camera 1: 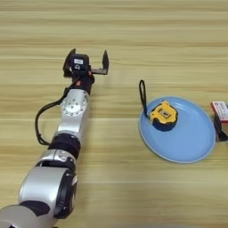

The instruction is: Move the objects on the table

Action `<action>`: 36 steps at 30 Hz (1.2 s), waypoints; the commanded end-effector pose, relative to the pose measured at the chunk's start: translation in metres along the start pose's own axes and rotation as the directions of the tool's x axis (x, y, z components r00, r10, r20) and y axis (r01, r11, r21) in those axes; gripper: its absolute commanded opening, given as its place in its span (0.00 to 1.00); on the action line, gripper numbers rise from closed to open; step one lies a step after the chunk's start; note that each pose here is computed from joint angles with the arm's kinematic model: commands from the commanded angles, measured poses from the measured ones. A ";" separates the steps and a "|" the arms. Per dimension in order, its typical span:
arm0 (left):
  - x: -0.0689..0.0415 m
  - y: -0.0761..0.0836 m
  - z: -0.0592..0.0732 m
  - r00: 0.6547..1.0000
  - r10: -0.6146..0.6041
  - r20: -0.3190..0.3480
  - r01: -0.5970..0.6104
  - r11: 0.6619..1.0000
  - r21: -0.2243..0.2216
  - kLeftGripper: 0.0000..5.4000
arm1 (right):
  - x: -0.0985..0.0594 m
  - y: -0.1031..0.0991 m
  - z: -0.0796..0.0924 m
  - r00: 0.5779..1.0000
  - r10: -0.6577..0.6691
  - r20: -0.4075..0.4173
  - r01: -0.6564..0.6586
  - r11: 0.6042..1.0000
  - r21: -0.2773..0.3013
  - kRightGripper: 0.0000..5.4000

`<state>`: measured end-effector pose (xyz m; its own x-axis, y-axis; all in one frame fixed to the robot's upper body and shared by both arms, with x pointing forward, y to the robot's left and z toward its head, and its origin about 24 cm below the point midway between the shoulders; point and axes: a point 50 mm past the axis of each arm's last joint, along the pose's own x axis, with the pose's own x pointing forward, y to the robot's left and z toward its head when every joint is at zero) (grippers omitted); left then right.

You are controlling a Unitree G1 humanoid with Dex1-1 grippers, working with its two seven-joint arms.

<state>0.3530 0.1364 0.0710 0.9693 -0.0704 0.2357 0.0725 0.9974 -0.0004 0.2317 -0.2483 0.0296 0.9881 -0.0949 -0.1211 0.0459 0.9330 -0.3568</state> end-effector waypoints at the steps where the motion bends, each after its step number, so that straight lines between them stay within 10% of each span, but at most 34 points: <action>1: 0.005 -0.003 0.005 1.000 -0.003 0.019 0.003 1.000 -0.002 1.00 | 0.000 0.005 -0.001 1.000 0.030 -0.007 -0.030 0.999 -0.038 1.00; 36: 0.004 -0.005 0.002 1.000 0.003 0.002 -0.003 1.000 -0.007 1.00 | 0.004 0.061 0.026 0.976 0.196 0.093 -0.195 0.981 -0.015 1.00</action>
<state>0.3526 0.1353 0.0677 0.9731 -0.0617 0.2220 0.0651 0.9978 -0.0082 0.2396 -0.1927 0.0299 0.9910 0.0864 -0.1020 -0.1169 0.9301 -0.3481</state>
